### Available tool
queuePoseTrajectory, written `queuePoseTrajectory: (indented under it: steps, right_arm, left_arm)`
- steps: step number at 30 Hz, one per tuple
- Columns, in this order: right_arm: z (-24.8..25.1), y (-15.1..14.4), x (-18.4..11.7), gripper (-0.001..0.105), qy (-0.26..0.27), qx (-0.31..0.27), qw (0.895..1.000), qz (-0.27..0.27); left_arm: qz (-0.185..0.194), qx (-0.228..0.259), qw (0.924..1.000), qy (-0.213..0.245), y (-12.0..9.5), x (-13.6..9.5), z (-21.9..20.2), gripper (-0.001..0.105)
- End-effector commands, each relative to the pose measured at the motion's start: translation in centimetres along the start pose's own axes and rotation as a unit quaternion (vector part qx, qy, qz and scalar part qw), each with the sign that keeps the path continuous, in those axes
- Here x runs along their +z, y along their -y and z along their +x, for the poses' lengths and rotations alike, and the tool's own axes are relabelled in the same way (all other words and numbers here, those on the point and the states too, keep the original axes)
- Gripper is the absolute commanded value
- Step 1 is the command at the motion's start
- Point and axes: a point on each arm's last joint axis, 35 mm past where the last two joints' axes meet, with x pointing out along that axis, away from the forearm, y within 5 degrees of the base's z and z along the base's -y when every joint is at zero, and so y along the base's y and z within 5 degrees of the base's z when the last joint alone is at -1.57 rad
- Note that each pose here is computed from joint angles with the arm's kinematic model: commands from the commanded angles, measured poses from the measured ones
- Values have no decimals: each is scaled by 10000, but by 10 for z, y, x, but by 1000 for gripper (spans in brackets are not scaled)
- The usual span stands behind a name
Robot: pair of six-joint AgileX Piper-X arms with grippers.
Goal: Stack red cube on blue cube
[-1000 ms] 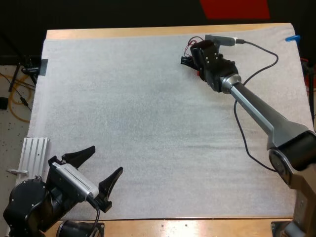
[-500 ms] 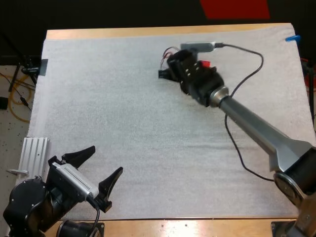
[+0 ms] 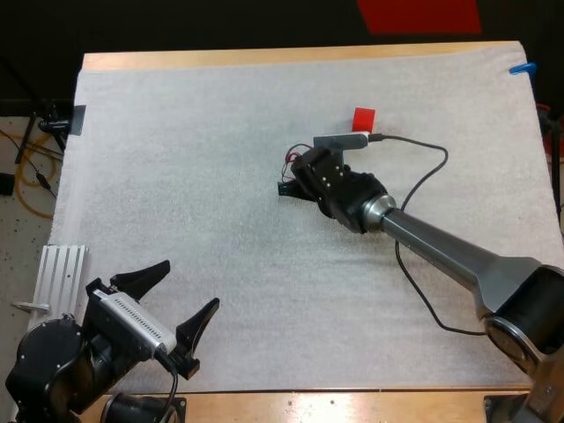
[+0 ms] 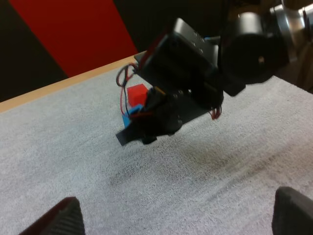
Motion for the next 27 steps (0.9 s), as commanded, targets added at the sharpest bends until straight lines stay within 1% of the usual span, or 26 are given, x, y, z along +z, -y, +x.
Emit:
queuePoseTrajectory:
  steps: [1,6,7,8,9,10,11,12,16,21,25,27]
  right_arm:
    - [-2,0,2,36,132,87,9999,55]
    - [0,0,-3,37,94,88,9999,51]
    - [0,0,-3,41,86,129,9999,51]
    - [0,-1,-3,49,65,237,9997,49]
    - [0,-1,-3,53,52,303,9995,49]
    - [0,-2,-3,60,36,384,9992,48]
    - [0,-2,-3,65,30,415,9991,47]
    - [0,-2,-3,67,30,415,9991,47]
    - [-1,-2,-2,67,56,419,9991,43]
    - [-17,2,9,67,278,431,9984,-230]
    - [-38,15,23,67,555,287,9975,-325]
    - [-46,23,29,67,524,233,9979,-296]
  left_arm:
    - [-14,-56,10000,43,1,3,0,75]
    - [-14,-56,10000,43,1,3,0,75]
    - [-14,-56,10000,43,1,3,0,75]
    - [-14,-56,10000,43,1,3,0,75]
    - [-14,-56,10000,43,1,3,0,75]
    - [-14,-56,10000,43,1,3,0,75]
    - [-14,-56,10000,43,1,3,0,75]
    - [-14,-56,10000,43,1,3,0,75]
    - [-14,-56,10000,43,1,3,0,75]
    - [-14,-56,10000,43,1,3,0,75]
    - [-14,-56,10000,43,1,3,0,75]
    - [-14,-56,10000,43,1,3,0,75]
